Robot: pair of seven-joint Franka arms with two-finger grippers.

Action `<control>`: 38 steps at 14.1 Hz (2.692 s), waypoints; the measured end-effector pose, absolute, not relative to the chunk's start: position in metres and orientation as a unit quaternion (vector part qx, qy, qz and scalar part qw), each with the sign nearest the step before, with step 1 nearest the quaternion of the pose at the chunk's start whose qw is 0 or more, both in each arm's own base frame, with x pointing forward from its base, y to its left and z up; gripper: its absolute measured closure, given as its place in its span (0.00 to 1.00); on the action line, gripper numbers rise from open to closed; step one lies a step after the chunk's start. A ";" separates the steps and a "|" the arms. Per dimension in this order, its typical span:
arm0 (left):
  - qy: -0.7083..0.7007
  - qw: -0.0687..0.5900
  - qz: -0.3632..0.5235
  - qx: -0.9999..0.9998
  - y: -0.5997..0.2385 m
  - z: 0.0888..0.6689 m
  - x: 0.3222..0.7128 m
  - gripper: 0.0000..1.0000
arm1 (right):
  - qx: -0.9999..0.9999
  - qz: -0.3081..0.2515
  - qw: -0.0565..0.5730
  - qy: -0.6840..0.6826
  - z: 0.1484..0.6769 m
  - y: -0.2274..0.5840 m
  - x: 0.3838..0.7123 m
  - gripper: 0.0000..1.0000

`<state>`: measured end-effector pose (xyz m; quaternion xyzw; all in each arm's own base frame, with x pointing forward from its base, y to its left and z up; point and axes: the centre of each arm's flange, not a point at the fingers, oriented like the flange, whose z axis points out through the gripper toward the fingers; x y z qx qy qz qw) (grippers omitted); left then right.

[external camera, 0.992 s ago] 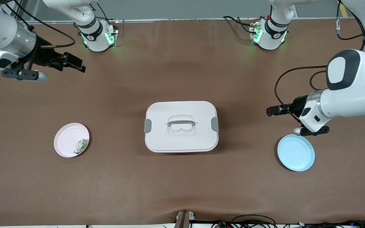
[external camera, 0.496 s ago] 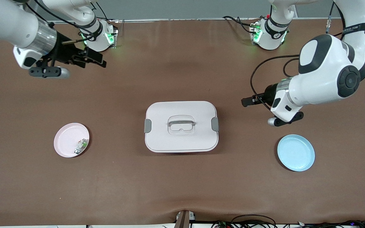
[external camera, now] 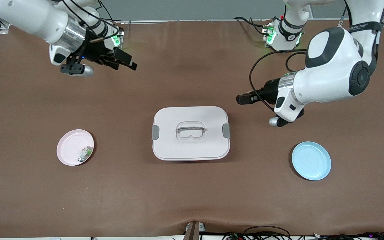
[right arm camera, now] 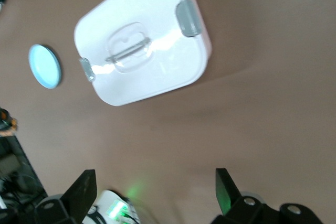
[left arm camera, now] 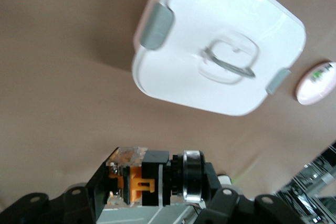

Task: Transfer orange switch to right arm and place
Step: 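Carry the switch above the white box toward the right gripper, then grasp the switch with the right gripper and open the left gripper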

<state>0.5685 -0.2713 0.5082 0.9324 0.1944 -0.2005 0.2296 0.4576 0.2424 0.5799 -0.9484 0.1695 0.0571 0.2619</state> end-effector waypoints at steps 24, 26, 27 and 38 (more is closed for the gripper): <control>0.460 0.217 -0.346 0.788 -0.400 0.475 0.558 0.28 | -0.903 -0.030 0.355 0.239 0.517 0.390 0.425 0.00; 0.472 0.207 -0.353 0.781 -0.408 0.473 0.552 0.28 | -0.902 -0.034 0.352 0.248 0.506 0.394 0.431 0.00; 0.477 0.202 -0.356 0.778 -0.411 0.471 0.551 0.28 | -0.900 -0.035 0.352 0.255 0.502 0.395 0.434 0.00; 0.492 0.174 -0.342 0.782 -0.439 0.455 0.536 0.28 | -0.899 -0.033 0.341 0.274 0.479 0.397 0.451 0.00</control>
